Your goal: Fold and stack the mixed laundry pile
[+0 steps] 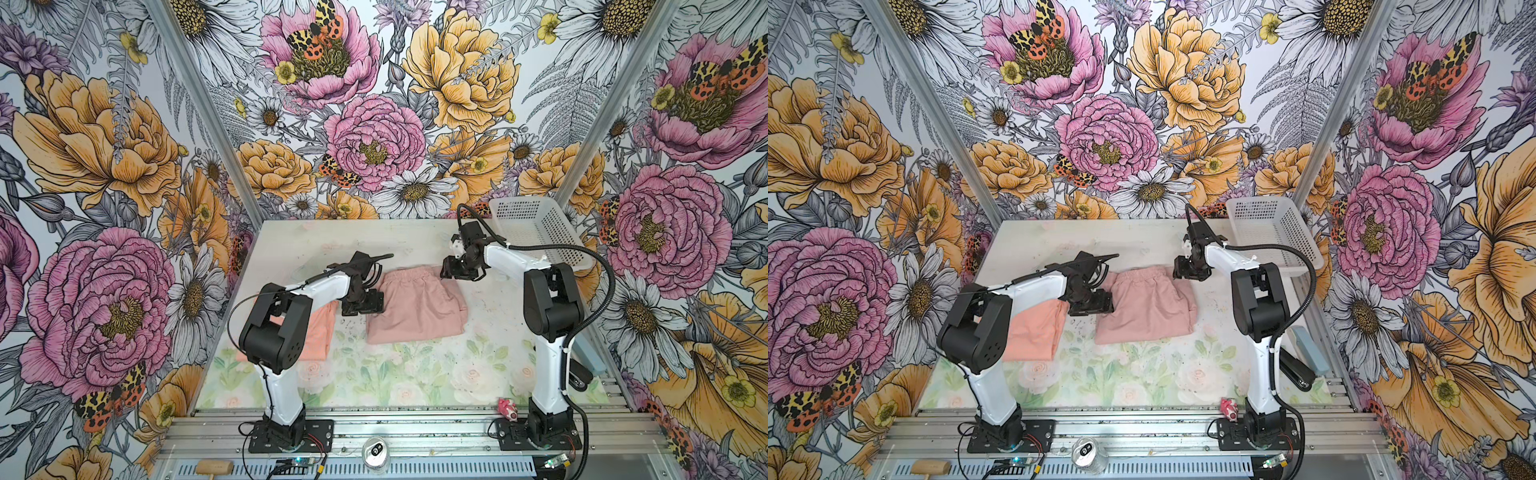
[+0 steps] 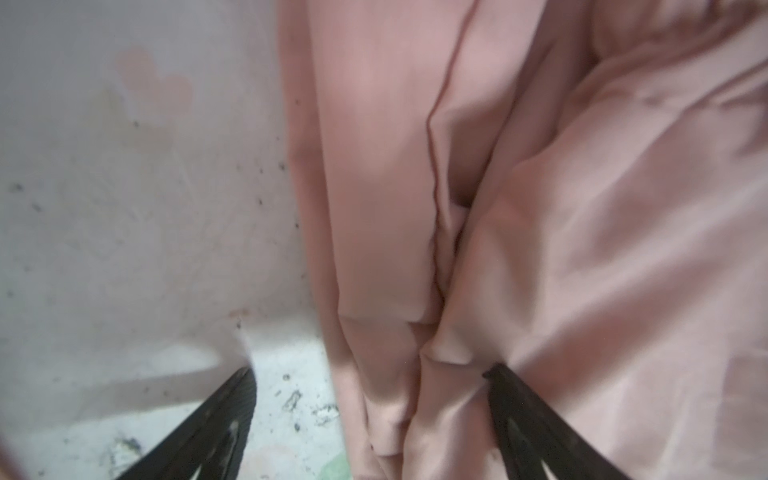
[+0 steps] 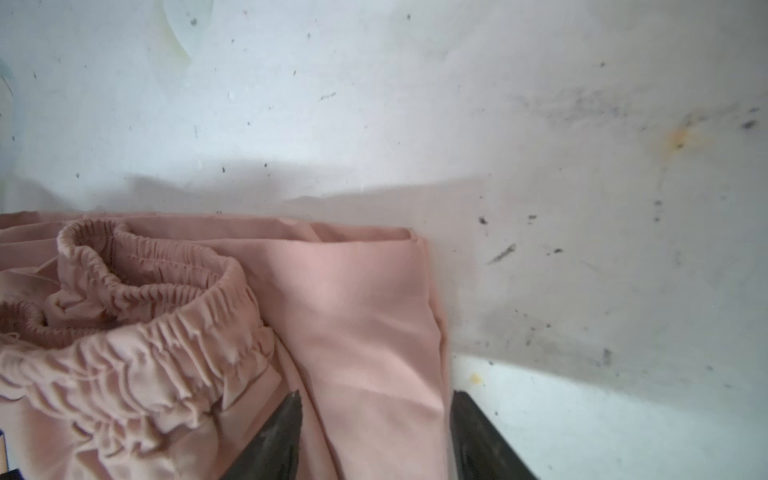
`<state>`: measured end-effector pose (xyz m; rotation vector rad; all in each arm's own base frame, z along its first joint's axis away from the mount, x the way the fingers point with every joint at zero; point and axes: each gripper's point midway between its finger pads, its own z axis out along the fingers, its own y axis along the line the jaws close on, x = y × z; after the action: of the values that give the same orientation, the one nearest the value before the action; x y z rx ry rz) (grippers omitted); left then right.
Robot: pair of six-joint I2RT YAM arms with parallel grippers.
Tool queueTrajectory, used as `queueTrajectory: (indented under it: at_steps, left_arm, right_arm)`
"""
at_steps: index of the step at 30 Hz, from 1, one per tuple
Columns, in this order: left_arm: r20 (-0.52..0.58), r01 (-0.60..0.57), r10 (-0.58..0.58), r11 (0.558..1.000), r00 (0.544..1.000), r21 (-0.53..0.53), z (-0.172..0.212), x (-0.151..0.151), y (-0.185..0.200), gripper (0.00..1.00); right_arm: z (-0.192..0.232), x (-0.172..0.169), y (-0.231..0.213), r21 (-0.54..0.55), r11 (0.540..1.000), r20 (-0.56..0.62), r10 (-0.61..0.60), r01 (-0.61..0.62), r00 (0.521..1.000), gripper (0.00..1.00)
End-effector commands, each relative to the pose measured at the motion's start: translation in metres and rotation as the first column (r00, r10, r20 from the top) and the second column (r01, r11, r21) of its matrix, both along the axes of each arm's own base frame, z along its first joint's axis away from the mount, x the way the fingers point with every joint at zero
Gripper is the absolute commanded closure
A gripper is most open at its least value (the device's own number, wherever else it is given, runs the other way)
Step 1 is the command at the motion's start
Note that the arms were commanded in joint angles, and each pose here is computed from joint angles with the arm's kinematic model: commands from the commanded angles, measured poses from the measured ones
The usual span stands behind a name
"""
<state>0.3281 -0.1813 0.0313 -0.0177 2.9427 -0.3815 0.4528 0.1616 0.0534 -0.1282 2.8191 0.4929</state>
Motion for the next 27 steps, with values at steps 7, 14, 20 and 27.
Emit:
queueTrajectory:
  at_steps: [7, 14, 20, 27]
  left_arm:
    - [0.178, -0.111, 0.133, 0.985, 0.975, -0.129, 0.047, 0.018, 0.000, 0.01]
    - [0.152, -0.042, 0.075, 0.977, 0.986, -0.209, 0.030, 0.020, -0.026, 0.01]
    - [0.092, -0.032, 0.049, 0.983, 0.995, -0.179, -0.004, 0.014, -0.036, 0.07]
    - [0.077, -0.043, 0.060, 0.979, 0.995, -0.200, -0.014, 0.008, -0.041, 0.31]
  right_arm:
    - [0.053, -0.050, -0.015, 0.021, 0.999, 0.060, 0.029, -0.030, 0.998, 0.01]
    - [0.018, -0.075, -0.006, 0.080, 0.995, -0.019, 0.061, -0.059, 0.998, 0.01]
    - [-0.011, -0.079, 0.004, 0.084, 0.993, -0.074, 0.092, -0.086, 0.993, 0.05]
    - [-0.028, -0.084, 0.017, 0.122, 0.990, -0.109, 0.087, -0.074, 0.990, 0.39]
